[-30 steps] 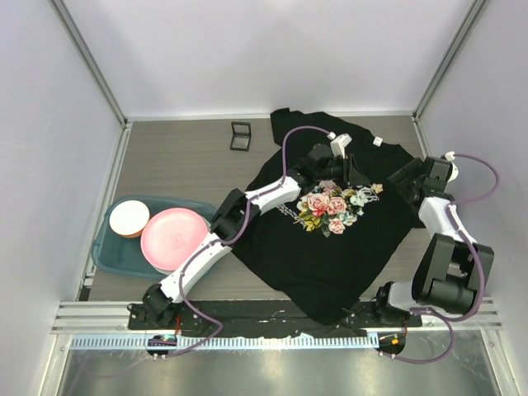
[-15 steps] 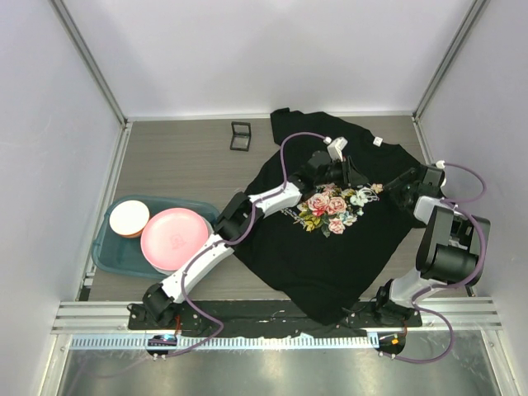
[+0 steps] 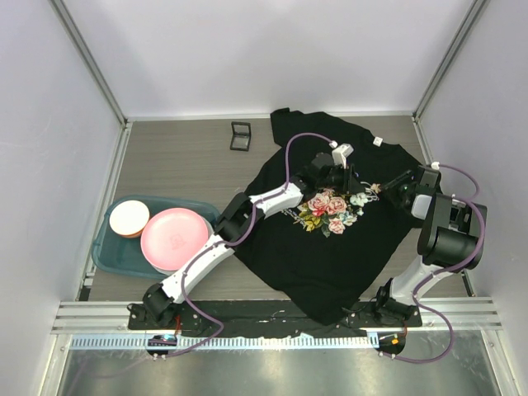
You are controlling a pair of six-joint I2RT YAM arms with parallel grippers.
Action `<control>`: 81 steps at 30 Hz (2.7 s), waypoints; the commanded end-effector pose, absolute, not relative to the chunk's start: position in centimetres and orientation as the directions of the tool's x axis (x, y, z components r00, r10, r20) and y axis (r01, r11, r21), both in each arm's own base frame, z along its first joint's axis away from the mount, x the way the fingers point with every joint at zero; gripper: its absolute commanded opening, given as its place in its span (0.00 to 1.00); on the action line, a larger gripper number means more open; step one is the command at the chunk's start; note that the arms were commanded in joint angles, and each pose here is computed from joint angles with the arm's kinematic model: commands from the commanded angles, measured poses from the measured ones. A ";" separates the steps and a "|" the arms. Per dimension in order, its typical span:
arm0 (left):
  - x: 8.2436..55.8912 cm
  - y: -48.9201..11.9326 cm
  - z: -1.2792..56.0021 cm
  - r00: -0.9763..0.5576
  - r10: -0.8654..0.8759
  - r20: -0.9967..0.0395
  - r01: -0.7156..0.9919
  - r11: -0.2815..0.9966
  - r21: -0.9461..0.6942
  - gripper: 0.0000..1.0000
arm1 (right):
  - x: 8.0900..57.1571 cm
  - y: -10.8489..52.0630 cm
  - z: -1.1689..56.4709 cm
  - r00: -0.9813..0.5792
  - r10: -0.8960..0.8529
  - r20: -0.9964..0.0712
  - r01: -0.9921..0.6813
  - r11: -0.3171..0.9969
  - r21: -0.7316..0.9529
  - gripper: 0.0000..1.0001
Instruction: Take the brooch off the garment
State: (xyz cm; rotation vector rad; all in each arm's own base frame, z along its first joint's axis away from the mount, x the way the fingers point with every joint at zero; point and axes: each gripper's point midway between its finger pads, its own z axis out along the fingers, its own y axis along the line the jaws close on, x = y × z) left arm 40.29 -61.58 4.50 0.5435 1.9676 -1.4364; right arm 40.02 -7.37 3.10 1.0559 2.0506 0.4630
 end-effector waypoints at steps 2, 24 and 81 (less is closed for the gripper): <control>39.7 -62.0 13.2 -0.591 -0.043 -0.805 0.776 0.243 -0.583 0.31 | 41.8 -7.6 4.4 -0.335 0.805 -0.490 0.469 0.593 0.654 0.37; 41.6 -61.9 12.1 -0.458 -0.042 -0.888 0.835 0.324 -0.445 0.56 | 43.2 -6.4 6.7 -0.347 0.793 -0.501 0.372 0.607 0.702 0.29; 41.9 -64.0 8.8 -0.584 -0.260 -0.769 0.728 0.254 -0.637 0.53 | 44.7 -4.8 8.3 -0.388 0.745 -0.543 0.289 0.658 0.696 0.31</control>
